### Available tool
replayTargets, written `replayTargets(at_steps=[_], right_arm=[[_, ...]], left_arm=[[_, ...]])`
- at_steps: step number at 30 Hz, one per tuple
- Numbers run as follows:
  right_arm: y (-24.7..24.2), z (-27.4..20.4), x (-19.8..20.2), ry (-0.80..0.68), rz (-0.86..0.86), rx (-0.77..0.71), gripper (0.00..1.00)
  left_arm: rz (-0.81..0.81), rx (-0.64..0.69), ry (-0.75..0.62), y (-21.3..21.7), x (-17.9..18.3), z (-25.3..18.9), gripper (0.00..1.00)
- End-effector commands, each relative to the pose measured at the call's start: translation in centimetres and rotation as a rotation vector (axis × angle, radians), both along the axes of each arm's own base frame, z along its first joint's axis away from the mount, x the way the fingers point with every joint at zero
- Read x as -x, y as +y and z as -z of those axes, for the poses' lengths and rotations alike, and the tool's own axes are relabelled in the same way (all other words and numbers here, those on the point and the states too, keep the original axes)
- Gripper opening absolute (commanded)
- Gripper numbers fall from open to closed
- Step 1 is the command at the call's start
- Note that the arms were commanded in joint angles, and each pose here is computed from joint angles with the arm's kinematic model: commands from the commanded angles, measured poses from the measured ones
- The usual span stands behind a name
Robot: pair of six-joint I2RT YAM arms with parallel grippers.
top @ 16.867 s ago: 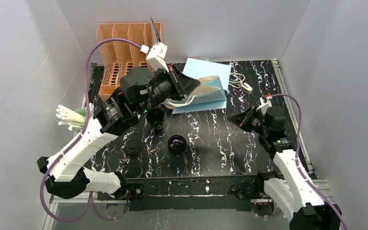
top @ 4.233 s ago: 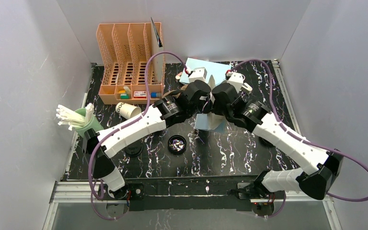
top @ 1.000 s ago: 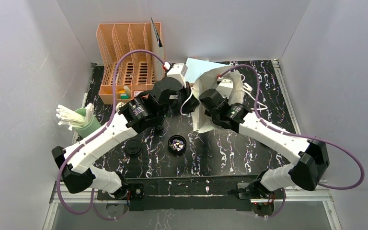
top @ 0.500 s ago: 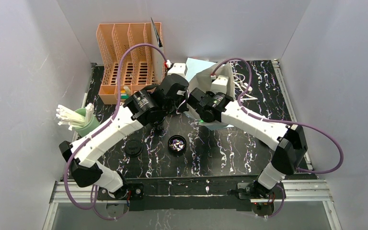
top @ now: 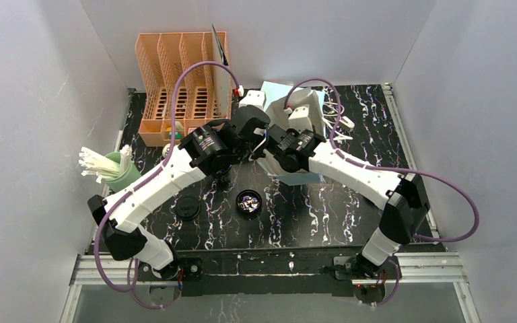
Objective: Pack the takeout coffee
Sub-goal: Open the takeout bag at the center of the board.
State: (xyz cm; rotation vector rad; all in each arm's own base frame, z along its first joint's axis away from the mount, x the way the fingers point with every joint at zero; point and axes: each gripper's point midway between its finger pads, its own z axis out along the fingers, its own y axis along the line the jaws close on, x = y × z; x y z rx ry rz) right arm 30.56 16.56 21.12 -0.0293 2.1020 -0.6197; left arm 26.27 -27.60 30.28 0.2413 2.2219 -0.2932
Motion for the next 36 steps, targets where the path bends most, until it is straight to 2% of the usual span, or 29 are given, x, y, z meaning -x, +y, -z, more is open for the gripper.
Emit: replayTargets(at_steps=[1, 5, 7, 13, 17, 19, 24, 26, 28, 31, 36], right_arm=[[0.5, -1.3, 0.4, 0.035, -0.154, 0.042, 0.01], [3.9, -0.3, 1.1, 0.107, -0.349, -0.139, 0.01], [4.8, 0.1, 1.6, 0.146, -0.388, -0.195, 0.01], [5.3, 1.9, 3.3, 0.297, -0.369, -0.238, 0.01], [5.3, 2.9, 4.0, 0.351, -0.354, -0.273, 0.01], [5.2, 3.2, 4.2, 0.373, -0.352, -0.294, 0.01], [5.0, 3.0, 4.1, 0.418, -0.363, -0.319, 0.01], [4.9, 3.1, 4.2, 0.451, -0.373, -0.333, 0.01], [4.6, 3.4, 4.3, 0.483, -0.371, -0.341, 0.01], [4.1, 3.5, 4.0, 0.492, -0.368, -0.361, 0.01], [4.9, 1.8, 3.7, 0.487, -0.437, -0.422, 0.01]], left_arm=[[-0.031, 0.102, -0.114, -0.3, -1.0, -4.3, 0.00], [0.030, 0.172, -0.088, -1.7, -0.2, -4.5, 0.00], [0.061, 0.210, -0.067, -2.6, 0.2, -4.5, 0.00], [0.110, 0.244, 0.018, -4.0, 1.4, -3.6, 0.01], [0.133, 0.252, 0.081, -4.4, 2.3, -2.6, 0.06], [0.142, 0.251, 0.108, -4.5, 2.8, -2.1, 0.14], [0.168, 0.217, 0.147, -4.0, 3.7, -1.5, 0.52], [0.179, 0.207, 0.172, -3.8, 4.2, -1.2, 0.63], [0.193, 0.201, 0.201, -3.6, 4.8, -0.4, 0.67], [0.184, 0.213, 0.206, -2.9, 5.2, 0.1, 0.67], [0.201, 0.277, 0.178, -2.2, 6.0, -1.3, 0.61]])
